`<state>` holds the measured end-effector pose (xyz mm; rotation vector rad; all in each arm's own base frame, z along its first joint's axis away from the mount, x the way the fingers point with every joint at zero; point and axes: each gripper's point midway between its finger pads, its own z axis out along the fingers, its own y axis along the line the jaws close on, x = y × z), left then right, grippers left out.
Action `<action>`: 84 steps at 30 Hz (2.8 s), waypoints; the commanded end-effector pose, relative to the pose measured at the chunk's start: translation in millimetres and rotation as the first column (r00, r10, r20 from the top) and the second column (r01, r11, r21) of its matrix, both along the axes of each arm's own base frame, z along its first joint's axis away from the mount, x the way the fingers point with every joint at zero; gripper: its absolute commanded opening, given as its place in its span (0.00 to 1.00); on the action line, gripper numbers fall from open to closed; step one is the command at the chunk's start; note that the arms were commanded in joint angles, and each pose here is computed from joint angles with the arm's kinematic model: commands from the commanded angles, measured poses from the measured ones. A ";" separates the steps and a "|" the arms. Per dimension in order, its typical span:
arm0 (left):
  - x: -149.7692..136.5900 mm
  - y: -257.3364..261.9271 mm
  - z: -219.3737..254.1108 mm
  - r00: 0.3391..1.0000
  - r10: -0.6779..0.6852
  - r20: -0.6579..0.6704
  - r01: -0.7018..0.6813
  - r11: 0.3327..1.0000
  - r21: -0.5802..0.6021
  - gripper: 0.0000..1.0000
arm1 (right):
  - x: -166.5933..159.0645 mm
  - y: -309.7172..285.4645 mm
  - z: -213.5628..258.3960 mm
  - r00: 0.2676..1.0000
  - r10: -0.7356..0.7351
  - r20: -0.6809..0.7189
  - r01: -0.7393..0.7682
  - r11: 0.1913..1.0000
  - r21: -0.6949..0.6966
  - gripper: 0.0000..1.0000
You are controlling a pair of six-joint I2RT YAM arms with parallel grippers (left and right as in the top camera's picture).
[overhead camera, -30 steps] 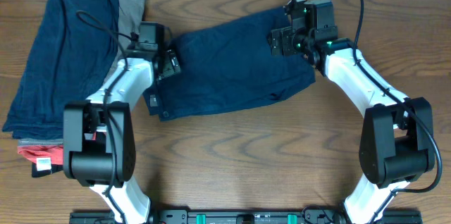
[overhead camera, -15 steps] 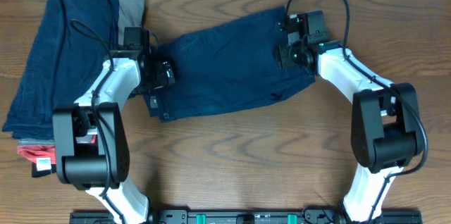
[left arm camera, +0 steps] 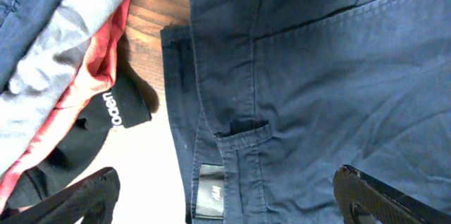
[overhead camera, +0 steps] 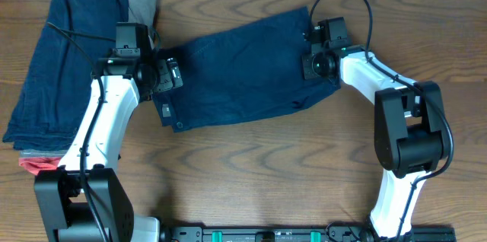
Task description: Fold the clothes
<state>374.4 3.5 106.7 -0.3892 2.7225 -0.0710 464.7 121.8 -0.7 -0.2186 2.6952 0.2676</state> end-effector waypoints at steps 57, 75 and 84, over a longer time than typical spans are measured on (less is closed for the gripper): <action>22.7 -52.9 -62.8 0.952 -0.306 -0.015 0.297 0.933 -0.203 0.98 | -49.8 -101.5 120.4 0.936 -0.352 -0.026 0.352 0.936 0.016 0.64; 17.1 -87.7 -107.6 0.909 -0.410 -0.078 0.384 0.894 -0.230 0.98 | -48.4 -101.1 121.0 0.939 -0.344 -0.018 0.345 0.939 0.016 0.56; -1.9 -137.0 -115.6 0.864 -0.499 -0.060 0.427 0.791 -0.438 0.97 | -48.0 -101.1 121.2 0.939 -0.345 -0.017 0.345 0.938 0.016 0.51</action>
